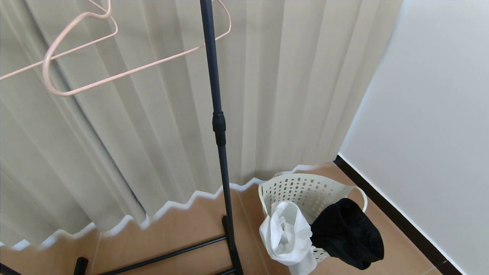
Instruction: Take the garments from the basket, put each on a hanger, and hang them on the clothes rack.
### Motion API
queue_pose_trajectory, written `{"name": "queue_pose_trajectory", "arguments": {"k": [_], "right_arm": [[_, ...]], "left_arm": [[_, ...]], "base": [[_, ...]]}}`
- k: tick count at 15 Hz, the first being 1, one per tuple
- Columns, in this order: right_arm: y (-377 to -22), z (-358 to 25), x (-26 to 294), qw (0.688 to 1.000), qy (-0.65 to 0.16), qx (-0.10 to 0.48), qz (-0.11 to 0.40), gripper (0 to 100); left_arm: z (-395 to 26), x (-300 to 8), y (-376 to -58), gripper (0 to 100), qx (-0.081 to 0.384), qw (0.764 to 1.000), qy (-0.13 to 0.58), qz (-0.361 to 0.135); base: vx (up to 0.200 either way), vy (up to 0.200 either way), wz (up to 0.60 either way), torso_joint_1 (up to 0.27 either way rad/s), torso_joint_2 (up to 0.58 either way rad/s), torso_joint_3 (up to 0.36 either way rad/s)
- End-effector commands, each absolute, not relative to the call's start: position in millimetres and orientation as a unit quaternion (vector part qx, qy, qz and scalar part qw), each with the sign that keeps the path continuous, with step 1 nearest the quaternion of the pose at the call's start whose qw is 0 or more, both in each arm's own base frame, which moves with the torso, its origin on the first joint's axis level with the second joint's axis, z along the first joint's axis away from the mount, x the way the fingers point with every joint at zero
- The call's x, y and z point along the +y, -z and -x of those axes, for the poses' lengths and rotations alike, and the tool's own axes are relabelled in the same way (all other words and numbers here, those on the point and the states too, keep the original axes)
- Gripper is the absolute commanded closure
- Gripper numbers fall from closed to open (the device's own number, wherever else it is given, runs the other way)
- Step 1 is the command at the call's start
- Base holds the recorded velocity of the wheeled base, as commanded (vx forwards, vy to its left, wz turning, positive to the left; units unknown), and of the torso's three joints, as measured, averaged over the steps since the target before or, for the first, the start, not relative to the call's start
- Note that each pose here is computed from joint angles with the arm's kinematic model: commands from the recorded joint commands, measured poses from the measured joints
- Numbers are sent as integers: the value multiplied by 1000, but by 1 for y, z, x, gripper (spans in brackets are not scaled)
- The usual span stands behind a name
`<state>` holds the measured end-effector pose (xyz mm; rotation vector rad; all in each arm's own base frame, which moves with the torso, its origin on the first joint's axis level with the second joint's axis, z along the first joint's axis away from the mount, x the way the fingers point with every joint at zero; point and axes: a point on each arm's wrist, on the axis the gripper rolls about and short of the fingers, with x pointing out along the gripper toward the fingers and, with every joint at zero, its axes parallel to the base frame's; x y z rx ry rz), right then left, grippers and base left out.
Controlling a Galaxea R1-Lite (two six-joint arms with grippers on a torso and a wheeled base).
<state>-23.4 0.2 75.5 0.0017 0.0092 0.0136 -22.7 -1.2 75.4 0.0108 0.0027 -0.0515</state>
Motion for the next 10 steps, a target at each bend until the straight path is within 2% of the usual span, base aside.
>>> {"name": "queue_pose_trajectory", "arguments": {"k": [1,6,10], "right_arm": [[-76,23,0,1000,-8,5,-1,0],[-75,23,0,1000,-7,5,-1,0],[-76,23,0,1000,-7,5,-1,0]], "left_arm": [[23,-1,-75,0,1,1000,26,-5],[23,-1,-75,0,1,1000,26,-5],[23,-1,-75,0,1,1000,26,-5]], "base": [[0,0,0,0,0,0],[0,0,0,0,0,0],[0,0,0,1,5,-146]]}}
